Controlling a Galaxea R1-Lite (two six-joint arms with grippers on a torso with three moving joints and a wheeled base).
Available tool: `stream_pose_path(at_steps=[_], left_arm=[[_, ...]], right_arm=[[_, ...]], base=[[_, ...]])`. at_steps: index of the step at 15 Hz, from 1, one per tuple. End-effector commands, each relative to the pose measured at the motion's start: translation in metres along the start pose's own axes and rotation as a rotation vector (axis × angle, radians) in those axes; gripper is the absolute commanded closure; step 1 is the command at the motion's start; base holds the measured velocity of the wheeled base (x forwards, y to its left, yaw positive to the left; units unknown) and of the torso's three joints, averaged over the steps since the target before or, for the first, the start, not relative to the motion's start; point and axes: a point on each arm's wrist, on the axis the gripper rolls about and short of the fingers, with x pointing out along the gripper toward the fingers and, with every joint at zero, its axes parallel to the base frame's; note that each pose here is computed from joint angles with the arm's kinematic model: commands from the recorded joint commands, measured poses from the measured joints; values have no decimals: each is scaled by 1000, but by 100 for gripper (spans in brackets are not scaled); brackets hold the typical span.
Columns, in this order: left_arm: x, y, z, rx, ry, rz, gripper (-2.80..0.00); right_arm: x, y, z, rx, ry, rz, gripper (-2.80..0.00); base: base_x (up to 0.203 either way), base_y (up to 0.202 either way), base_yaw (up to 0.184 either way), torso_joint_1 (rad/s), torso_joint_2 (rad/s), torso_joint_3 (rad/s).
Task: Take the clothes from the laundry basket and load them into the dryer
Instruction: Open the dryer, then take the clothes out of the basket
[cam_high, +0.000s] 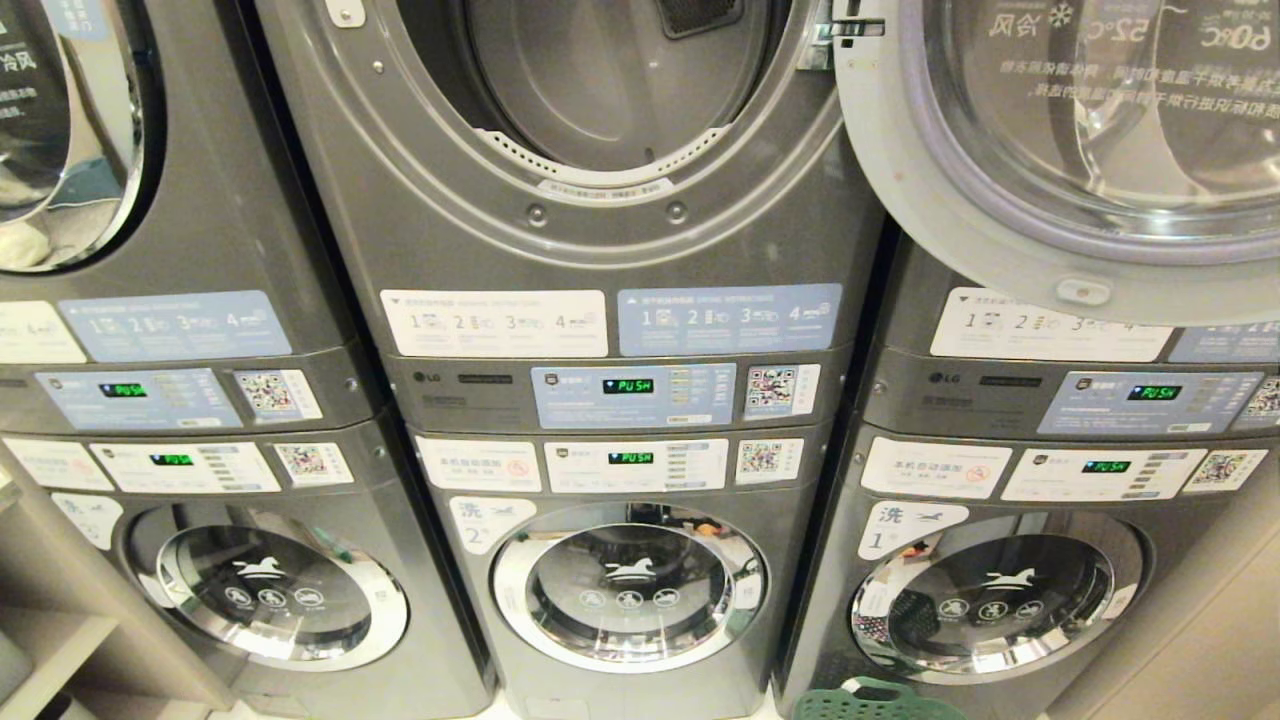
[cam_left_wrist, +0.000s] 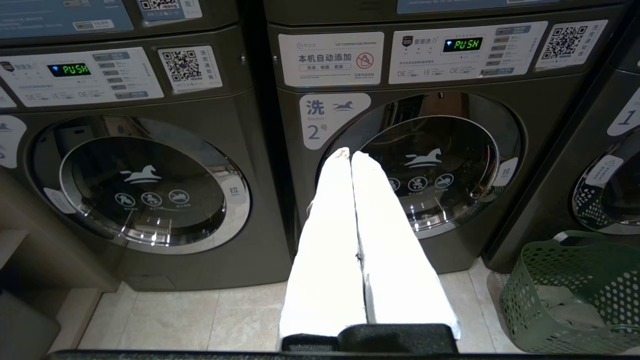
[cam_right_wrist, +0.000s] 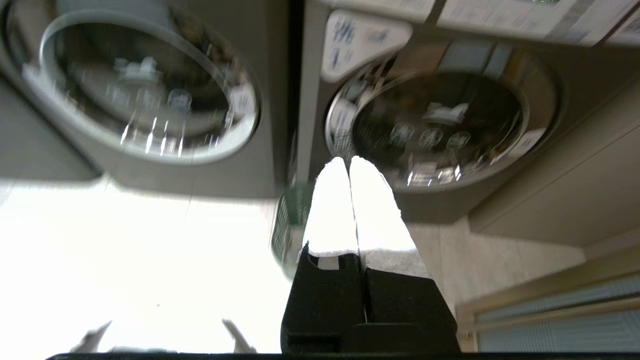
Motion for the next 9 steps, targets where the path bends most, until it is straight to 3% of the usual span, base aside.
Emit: stream_pose_path(at_steps=[1, 3, 6, 9], left_arm=[[0, 0, 0, 0, 1, 1, 0], [0, 0, 0, -1, 2, -7, 0], [0, 0, 0, -6, 1, 0, 0], [0, 0, 0, -6, 1, 1, 0]], right_arm=[[0, 1, -5, -13, 41, 39, 0], [0, 1, -6, -20, 42, 54, 0], [-10, 1, -9, -27, -98, 48, 0], [-15, 1, -11, -27, -160, 32, 0]], base=[[0, 0, 0, 0, 0, 0], [0, 0, 0, 0, 0, 0], [0, 0, 0, 0, 0, 0], [0, 0, 0, 0, 0, 0]])
